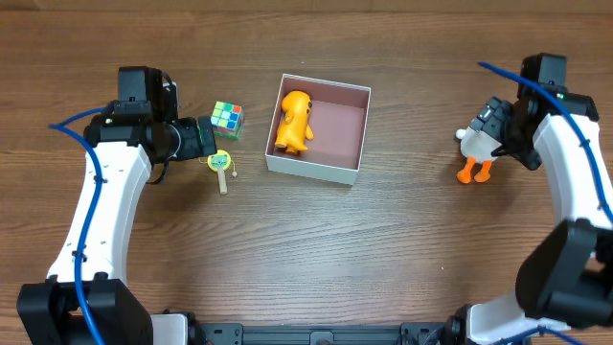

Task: Pack container
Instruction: 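Grasp the white duck plush with the right gripper, then place the duck plush into the box beside the dinosaur, release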

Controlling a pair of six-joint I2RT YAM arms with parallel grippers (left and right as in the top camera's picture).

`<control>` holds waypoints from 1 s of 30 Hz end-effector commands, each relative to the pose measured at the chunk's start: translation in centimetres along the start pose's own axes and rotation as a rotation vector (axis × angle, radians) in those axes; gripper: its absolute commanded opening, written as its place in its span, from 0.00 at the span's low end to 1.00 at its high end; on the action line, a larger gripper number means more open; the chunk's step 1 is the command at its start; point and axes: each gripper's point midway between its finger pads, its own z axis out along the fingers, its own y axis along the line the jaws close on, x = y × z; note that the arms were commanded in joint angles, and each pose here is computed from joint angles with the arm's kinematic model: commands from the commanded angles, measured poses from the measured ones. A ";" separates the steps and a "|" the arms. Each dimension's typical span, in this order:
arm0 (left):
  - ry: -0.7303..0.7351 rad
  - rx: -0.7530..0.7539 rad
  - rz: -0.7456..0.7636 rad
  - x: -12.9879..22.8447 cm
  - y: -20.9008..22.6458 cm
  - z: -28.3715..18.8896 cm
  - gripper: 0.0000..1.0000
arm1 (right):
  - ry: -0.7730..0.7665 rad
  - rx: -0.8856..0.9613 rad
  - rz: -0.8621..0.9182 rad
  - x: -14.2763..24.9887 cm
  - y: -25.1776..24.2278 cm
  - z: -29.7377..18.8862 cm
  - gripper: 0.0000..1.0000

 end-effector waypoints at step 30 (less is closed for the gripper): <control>-0.020 0.012 0.024 -0.7 -0.4 -0.4 1.00 | 0.026 -0.211 -0.170 3.1 8.5 -3.9 0.04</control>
